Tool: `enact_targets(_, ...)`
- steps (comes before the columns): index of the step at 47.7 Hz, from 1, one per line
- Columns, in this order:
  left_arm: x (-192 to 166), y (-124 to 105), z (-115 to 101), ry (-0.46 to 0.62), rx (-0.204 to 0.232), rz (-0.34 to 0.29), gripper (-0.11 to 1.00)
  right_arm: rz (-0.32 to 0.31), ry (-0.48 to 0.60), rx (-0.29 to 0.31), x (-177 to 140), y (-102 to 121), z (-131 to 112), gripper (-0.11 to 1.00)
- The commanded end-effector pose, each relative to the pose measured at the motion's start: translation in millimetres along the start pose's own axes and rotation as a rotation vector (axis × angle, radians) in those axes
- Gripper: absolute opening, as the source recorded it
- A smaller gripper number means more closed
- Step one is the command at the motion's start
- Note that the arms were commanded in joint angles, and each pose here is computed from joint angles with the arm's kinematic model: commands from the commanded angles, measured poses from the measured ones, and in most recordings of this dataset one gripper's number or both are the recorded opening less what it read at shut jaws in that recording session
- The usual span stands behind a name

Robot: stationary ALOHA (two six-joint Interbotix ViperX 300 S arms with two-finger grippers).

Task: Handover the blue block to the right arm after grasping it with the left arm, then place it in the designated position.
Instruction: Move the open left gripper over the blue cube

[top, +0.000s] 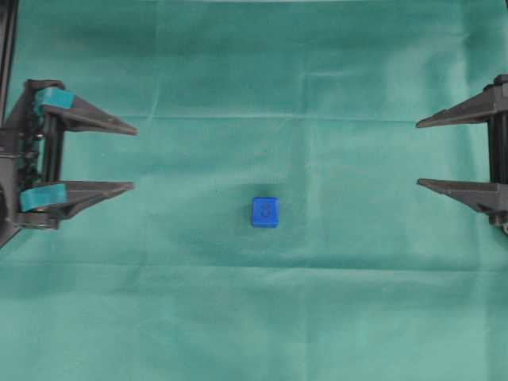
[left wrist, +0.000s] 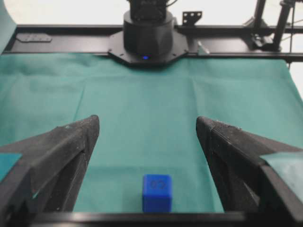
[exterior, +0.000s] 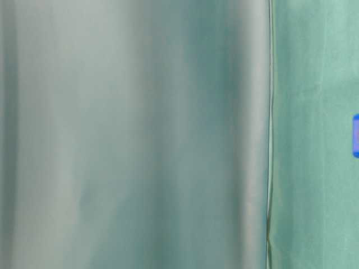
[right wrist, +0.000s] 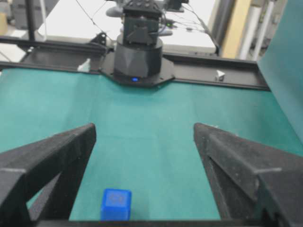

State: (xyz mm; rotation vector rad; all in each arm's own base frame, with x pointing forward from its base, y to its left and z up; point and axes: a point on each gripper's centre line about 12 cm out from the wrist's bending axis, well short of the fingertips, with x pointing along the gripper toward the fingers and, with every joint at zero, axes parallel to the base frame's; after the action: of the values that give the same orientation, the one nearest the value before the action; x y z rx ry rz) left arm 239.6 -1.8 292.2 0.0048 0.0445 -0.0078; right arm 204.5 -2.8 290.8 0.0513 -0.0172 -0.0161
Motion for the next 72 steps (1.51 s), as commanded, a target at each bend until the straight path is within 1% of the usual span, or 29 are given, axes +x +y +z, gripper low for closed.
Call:
enact_targets(1,13.5,-0.3,16.1,-0.028,0.002,-0.001,0.99,0.000,-0.031,-0.003,3.1,0.3,11.5,0.95)
enact_targets(20,74.2,-0.4,21.7,0.002,0.002,-0.002,0.99,-0.001,-0.026,-0.002,4.5,0.1,9.2,0.95)
enact_targets(34,110.7,-0.5,26.6,0.015,0.005,-0.002,0.99,0.000,-0.037,-0.003,4.4,0.2,10.4,0.95)
enact_targets(43,122.8,-0.5,30.4,0.015,0.006,-0.002,0.99,0.000,-0.032,-0.003,5.2,0.1,9.5,0.95)
enact_targets(55,123.4,-0.5,29.0,0.032,0.000,-0.002,0.99,0.000,-0.032,-0.003,5.2,0.1,9.5,0.95)
enact_targets(65,128.7,-1.1,24.1,0.117,-0.001,-0.004,0.99,-0.001,-0.029,-0.003,5.7,0.1,8.8,0.95)
enact_targets(72,138.3,-1.1,19.3,0.233,-0.004,-0.004,0.99,0.000,-0.031,-0.003,6.2,0.2,9.7,0.95)
